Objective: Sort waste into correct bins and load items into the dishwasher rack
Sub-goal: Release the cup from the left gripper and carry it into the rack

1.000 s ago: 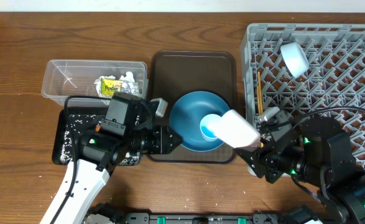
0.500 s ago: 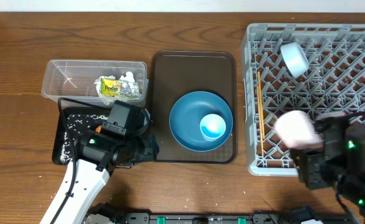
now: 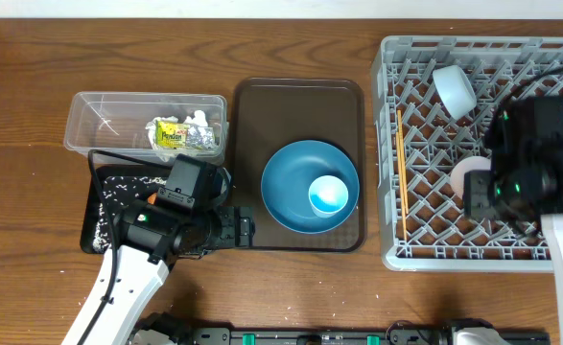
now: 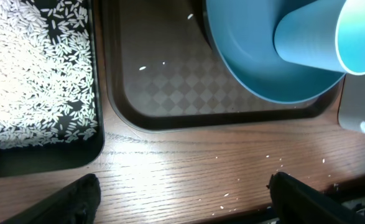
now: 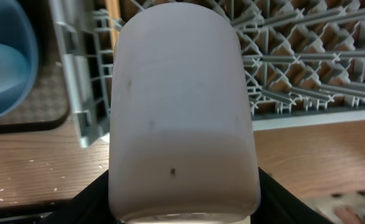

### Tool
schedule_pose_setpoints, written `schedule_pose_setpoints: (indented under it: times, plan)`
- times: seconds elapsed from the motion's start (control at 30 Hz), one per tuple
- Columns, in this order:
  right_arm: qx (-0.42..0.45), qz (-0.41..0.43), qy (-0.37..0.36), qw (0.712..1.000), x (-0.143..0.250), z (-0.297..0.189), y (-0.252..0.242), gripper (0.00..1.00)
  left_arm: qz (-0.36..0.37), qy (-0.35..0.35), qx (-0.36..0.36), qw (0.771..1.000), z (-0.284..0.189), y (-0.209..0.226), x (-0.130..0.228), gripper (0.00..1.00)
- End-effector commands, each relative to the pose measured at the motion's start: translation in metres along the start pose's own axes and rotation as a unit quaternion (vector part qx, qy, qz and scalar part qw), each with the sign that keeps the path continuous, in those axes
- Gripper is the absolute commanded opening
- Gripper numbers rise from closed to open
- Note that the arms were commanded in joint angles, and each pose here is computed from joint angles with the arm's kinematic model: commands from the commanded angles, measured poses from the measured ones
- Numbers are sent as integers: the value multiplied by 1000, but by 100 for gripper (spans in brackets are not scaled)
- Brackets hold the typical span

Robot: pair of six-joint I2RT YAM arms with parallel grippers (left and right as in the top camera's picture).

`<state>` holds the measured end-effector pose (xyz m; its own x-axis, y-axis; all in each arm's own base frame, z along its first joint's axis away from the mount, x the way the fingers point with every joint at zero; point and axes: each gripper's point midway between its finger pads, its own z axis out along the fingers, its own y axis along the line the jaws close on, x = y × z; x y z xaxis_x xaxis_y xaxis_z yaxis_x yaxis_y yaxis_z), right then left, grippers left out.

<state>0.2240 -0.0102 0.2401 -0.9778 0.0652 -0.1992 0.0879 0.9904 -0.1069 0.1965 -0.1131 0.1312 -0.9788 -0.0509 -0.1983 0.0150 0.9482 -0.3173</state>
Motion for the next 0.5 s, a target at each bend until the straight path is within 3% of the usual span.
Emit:
schedule_pose_setpoints:
  times: [0.0,0.47]
  plan:
    - [13,0,26,1000,-8,13,-5,45,2,-4,-6,1000,-1,2,-1,91]
    - [24,27,34,999,-46,51,-14,43,2,-4,-6,1000,-1,2,-1,96]
